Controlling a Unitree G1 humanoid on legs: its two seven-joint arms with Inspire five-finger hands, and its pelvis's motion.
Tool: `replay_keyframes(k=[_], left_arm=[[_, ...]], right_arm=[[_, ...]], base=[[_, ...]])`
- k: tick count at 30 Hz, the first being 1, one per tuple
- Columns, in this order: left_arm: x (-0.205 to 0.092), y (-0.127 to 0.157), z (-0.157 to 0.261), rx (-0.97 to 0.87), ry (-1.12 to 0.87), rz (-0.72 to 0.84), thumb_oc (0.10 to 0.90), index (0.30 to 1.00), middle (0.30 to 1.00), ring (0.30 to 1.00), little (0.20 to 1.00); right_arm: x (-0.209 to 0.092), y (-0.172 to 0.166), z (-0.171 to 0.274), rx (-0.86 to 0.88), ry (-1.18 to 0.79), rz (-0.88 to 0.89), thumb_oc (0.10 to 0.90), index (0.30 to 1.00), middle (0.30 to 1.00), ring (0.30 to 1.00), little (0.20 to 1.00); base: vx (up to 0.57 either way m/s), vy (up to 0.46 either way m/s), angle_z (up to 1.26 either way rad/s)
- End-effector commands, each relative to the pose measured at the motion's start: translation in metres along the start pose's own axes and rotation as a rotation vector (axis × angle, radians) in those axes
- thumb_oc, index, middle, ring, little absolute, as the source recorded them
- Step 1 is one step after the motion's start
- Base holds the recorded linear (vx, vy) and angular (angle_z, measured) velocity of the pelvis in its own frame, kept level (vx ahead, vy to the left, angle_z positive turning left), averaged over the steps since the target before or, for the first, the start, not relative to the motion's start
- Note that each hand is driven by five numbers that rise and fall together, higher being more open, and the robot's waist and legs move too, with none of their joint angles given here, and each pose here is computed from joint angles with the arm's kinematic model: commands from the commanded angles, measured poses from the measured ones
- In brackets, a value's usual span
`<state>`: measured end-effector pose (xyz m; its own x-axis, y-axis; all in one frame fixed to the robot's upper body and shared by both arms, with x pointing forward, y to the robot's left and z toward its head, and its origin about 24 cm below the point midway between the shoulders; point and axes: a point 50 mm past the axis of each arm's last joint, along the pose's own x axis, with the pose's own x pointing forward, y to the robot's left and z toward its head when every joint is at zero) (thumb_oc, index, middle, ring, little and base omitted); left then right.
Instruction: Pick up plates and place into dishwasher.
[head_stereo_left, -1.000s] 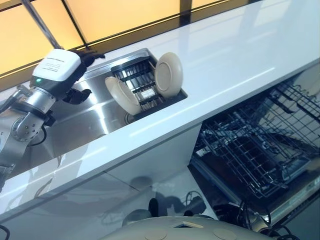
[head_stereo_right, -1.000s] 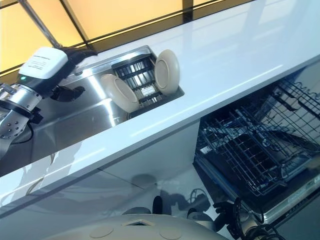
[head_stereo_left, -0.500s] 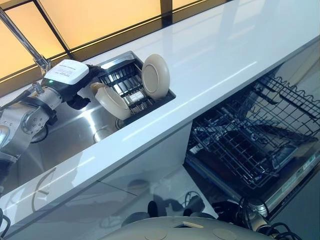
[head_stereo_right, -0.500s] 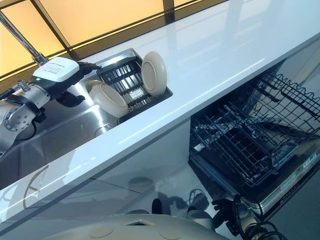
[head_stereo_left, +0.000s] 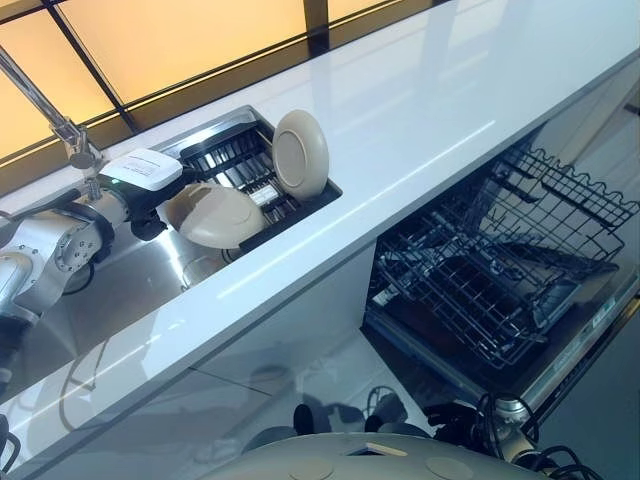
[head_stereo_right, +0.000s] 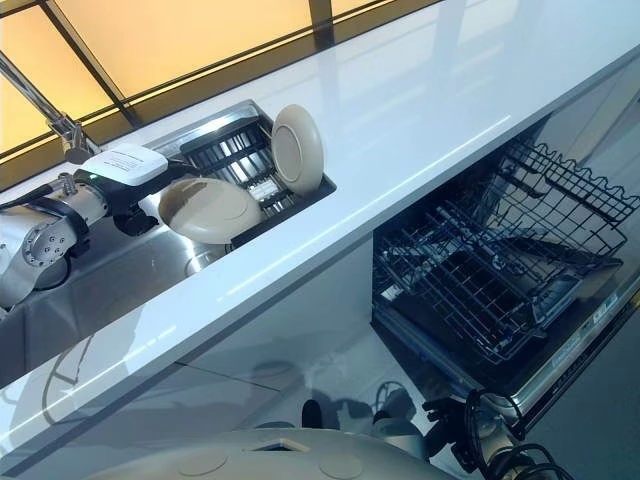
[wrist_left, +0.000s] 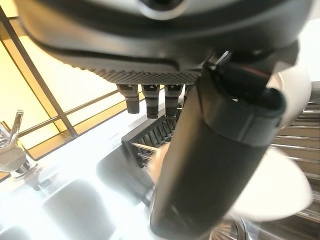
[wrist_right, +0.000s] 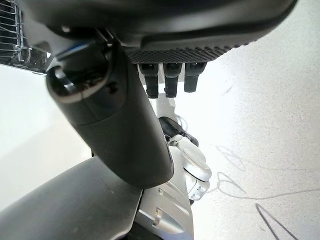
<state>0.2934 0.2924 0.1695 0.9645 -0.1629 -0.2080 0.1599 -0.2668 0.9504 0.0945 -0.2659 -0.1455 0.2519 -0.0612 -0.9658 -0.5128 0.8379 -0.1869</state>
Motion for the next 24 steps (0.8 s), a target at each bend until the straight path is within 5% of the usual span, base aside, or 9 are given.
replay_keyframes(k=[1,14,15,16,17,18,22,23,24], left_arm=[[-0.009,0.089,-0.037,0.052,0.169,0.413,0.8,0.9,0.9,0.9,0.9],[0.01,0.058,-0.011,-0.063,0.082,0.586,0.8,0.9,0.9,0.9,0.9],[0.012,0.056,-0.008,-0.069,0.076,0.583,0.542,0.679,0.679,0.679,0.642],[0.014,0.054,-0.005,-0.079,0.07,0.583,0.405,0.561,0.561,0.561,0.505],[0.015,0.053,-0.003,-0.088,0.063,0.576,0.405,0.561,0.561,0.561,0.505],[0.016,0.052,-0.002,-0.094,0.057,0.571,0.1,0.3,0.3,0.3,0.2],[0.021,0.049,0.006,-0.117,0.038,0.55,0.1,0.3,0.3,0.3,0.2],[0.022,0.049,0.007,-0.115,0.038,0.542,0.287,0.46,0.46,0.46,0.387],[0.023,0.049,0.007,-0.112,0.039,0.54,0.635,0.759,0.759,0.759,0.735]], right_arm=[[0.0,0.001,0.014,0.007,-0.075,0.016,0.8,0.9,0.9,0.9,0.9],[0.003,0.01,0.011,0.014,-0.071,0.022,0.8,0.9,0.9,0.9,0.9],[0.003,0.01,0.01,0.011,-0.07,0.022,0.8,0.9,0.9,0.9,0.9],[0.003,0.011,0.01,0.009,-0.07,0.022,0.8,0.9,0.9,0.9,0.9],[0.003,0.011,0.01,0.008,-0.07,0.021,0.8,0.9,0.9,0.9,0.9],[0.003,0.011,0.01,0.009,-0.07,0.021,0.8,0.9,0.9,0.9,0.9],[0.003,0.011,0.01,0.001,-0.072,0.021,0.8,0.9,0.9,0.9,0.9],[0.004,0.011,0.01,-0.001,-0.072,0.021,0.8,0.9,0.9,0.9,0.9],[0.004,0.011,0.009,-0.002,-0.071,0.02,0.8,0.9,0.9,0.9,0.9]], base=[[0.0,0.0,0.0],[0.01,0.002,-0.04],[0.01,0.004,-0.11],[0.01,0.005,-0.06],[0.0,0.004,-0.03],[0.0,0.0,0.0],[0.0,0.001,-0.04],[-0.01,0.002,-0.03],[0.0,0.0,0.0]])
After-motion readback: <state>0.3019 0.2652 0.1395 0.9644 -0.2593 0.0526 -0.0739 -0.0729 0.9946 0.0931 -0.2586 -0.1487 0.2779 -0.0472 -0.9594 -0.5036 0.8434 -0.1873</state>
